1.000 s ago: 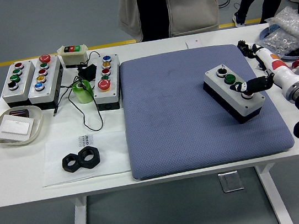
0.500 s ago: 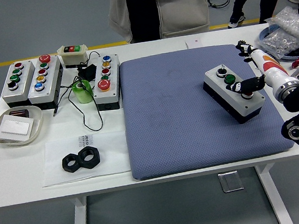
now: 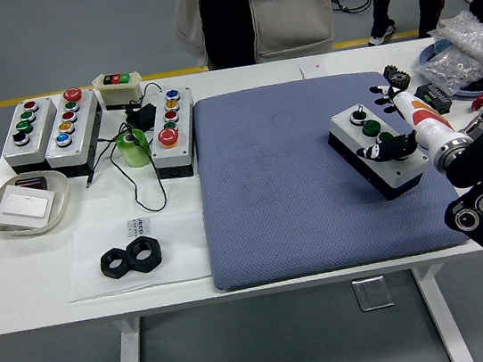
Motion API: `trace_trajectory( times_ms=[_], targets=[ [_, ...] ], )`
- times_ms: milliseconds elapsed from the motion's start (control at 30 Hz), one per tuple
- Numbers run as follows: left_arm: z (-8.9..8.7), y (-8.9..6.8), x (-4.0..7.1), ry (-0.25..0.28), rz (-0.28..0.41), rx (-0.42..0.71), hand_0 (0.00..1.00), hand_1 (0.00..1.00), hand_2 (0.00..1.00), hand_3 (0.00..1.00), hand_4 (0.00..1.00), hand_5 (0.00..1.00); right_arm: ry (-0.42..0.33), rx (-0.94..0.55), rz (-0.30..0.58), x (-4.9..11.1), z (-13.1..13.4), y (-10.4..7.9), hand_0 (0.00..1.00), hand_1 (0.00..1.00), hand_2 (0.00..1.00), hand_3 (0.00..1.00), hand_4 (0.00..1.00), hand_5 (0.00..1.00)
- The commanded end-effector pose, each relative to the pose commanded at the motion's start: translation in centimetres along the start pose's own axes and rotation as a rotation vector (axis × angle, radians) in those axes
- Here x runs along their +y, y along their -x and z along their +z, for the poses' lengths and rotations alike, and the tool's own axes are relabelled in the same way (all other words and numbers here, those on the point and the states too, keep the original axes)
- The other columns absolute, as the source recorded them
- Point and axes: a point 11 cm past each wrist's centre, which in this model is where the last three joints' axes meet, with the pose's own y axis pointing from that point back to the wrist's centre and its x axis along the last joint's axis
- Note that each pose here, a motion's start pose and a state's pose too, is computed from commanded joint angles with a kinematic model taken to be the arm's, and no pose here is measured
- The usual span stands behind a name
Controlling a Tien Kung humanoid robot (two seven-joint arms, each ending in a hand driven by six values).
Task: Pick up the button,place it on the desk,press the button,press the button
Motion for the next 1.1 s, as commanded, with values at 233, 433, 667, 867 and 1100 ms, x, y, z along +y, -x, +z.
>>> trace_trajectory(
  times_ms=[233,433,667,867,1100],
  targets=[
    [0.2,0.1,0.0,0.003,-0.001,0.003,0.697,0.832,0.892,0.828,0.644,0.998,0.014,0.016,0.011,-0.4,0.1,0.3,0.981,0.855,0.925,0.937,0.965,0.130],
    [0.3,0.2,0.0,0.005,-0.002,0.006,0.697,0.832,0.892,0.828,0.644,0.998,0.024,0.029,0.016,-0.6,0.2,0.5,0.981,0.855,0.925,0.937,0.965,0.130],
    [0.5,0.2,0.0,0.010,-0.004,0.011,0.697,0.832,0.892,0.829,0.644,0.998,0.036,0.042,0.023,-0.8,0.5,0.7,0.984,0.861,0.931,0.943,0.964,0.122],
    [0.7,0.3,0.0,0.013,-0.005,0.012,0.696,0.831,0.892,0.829,0.644,0.998,0.058,0.049,0.027,-1.1,1.1,0.9,0.982,0.859,0.932,0.942,0.964,0.126],
    [0.7,0.3,0.0,0.013,-0.004,0.012,0.697,0.832,0.892,0.828,0.646,0.998,0.074,0.056,0.042,-1.3,1.5,0.7,0.981,0.865,0.943,0.945,0.965,0.133]
  ],
)
